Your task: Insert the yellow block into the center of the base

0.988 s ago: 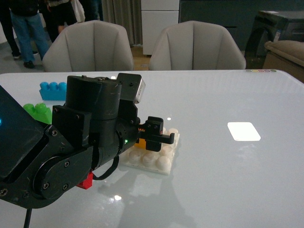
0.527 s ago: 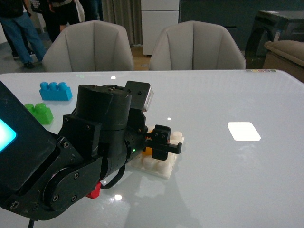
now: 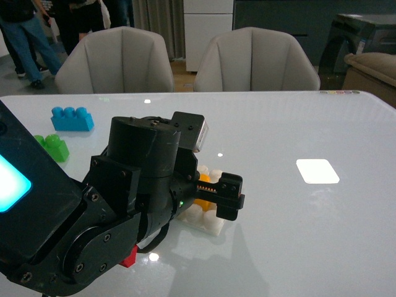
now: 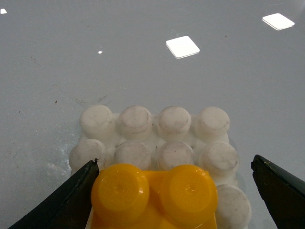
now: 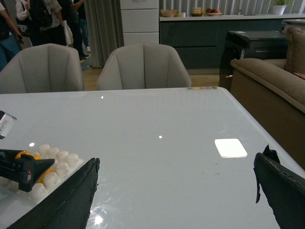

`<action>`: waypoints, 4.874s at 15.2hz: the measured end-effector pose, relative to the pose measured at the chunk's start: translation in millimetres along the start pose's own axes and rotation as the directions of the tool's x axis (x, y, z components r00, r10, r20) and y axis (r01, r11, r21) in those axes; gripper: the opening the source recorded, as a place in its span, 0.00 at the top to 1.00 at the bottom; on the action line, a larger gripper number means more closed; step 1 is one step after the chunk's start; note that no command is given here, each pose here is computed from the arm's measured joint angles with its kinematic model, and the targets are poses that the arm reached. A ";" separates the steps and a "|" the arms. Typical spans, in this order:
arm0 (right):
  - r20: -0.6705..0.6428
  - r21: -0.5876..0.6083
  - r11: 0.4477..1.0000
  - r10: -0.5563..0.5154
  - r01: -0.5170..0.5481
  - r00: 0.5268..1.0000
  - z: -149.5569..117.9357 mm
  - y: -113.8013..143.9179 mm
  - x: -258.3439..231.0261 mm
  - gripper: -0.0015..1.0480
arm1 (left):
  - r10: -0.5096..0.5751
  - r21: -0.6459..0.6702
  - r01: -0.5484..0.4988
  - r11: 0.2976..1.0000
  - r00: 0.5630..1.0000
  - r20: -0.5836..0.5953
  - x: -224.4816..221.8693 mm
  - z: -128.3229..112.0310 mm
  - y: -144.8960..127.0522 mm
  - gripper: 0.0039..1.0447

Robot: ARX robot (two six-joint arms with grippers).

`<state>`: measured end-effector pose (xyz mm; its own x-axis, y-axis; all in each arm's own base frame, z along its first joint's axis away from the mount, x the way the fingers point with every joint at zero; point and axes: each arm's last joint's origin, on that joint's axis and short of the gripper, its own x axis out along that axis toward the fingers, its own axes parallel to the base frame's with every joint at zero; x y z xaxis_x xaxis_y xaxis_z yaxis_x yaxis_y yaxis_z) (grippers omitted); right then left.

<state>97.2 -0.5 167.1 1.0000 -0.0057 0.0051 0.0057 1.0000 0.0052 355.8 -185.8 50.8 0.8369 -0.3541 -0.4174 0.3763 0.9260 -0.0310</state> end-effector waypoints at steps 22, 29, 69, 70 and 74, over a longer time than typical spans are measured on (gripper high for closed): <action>0.000 0.000 1.000 0.000 0.000 1.000 0.0 0.0 0.0 0.06 | 0.377 -0.149 -0.347 0.926 0.833 0.405 -290.1 38.6 72.7 0.76; 0.000 0.000 1.000 0.000 0.000 1.000 0.0 0.0 0.0 0.06 | 0.395 -0.152 -0.365 0.918 0.832 0.389 -307.5 5.9 85.2 0.99; 0.000 0.000 1.000 0.000 0.000 1.000 0.0 0.0 0.0 0.06 | 0.374 -0.142 -0.346 0.927 0.839 0.396 -330.0 -22.2 71.1 0.06; 0.000 0.000 1.000 0.000 0.000 1.000 0.0 0.0 0.0 0.06 | 0.374 -0.142 -0.346 0.927 0.839 0.396 -330.0 -22.2 71.1 0.06; 0.000 0.000 1.000 0.000 0.000 1.000 0.0 0.0 0.0 0.06 | 0.374 -0.142 -0.346 0.927 0.839 0.396 -330.0 -22.2 71.1 0.06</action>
<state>97.2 -0.5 167.1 1.0000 -0.0057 0.0051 0.0057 1.0000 0.0055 97.6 -0.3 166.2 1.0000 -0.0027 -0.0017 0.0026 0.9999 -0.0128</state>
